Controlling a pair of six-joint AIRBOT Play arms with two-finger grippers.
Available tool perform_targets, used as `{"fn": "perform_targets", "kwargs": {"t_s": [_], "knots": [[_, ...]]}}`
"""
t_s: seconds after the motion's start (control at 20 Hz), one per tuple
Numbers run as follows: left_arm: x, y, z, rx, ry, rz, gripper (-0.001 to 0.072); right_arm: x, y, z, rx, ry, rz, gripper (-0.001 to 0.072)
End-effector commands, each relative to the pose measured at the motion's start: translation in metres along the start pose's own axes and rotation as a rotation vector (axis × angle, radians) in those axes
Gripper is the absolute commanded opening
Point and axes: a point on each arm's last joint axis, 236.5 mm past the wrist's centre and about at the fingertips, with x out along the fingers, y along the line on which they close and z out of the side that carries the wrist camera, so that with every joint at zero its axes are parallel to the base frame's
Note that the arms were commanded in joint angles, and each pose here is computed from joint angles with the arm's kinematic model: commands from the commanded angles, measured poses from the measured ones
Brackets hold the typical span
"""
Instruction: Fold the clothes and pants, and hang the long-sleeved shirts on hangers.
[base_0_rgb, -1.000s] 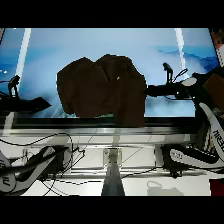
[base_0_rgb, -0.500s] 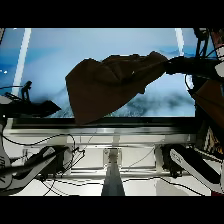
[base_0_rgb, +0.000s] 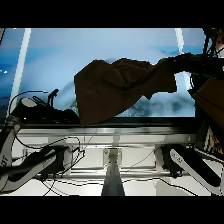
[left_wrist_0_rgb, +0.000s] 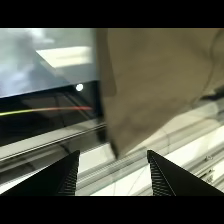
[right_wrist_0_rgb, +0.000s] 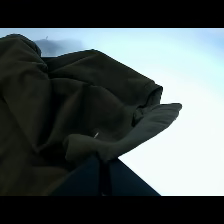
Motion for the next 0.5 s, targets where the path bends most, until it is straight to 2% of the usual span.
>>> {"fn": "perform_targets", "kwargs": {"t_s": [0.0,0.4,0.45], "knots": [[0.019,-0.011,-0.003,0.044,0.010,0.012,0.0501,-0.001,0.001,-0.001,-0.001,0.005,0.002,0.0014],[0.040,0.002,-0.017,0.014,0.115,0.030,0.0497,-0.001,0.005,-0.009,-0.001,0.038,0.020,0.0014],[0.043,0.005,-0.016,0.015,0.118,0.036,0.0461,-0.001,0.005,-0.009,-0.001,0.038,0.020,0.0014]]}}
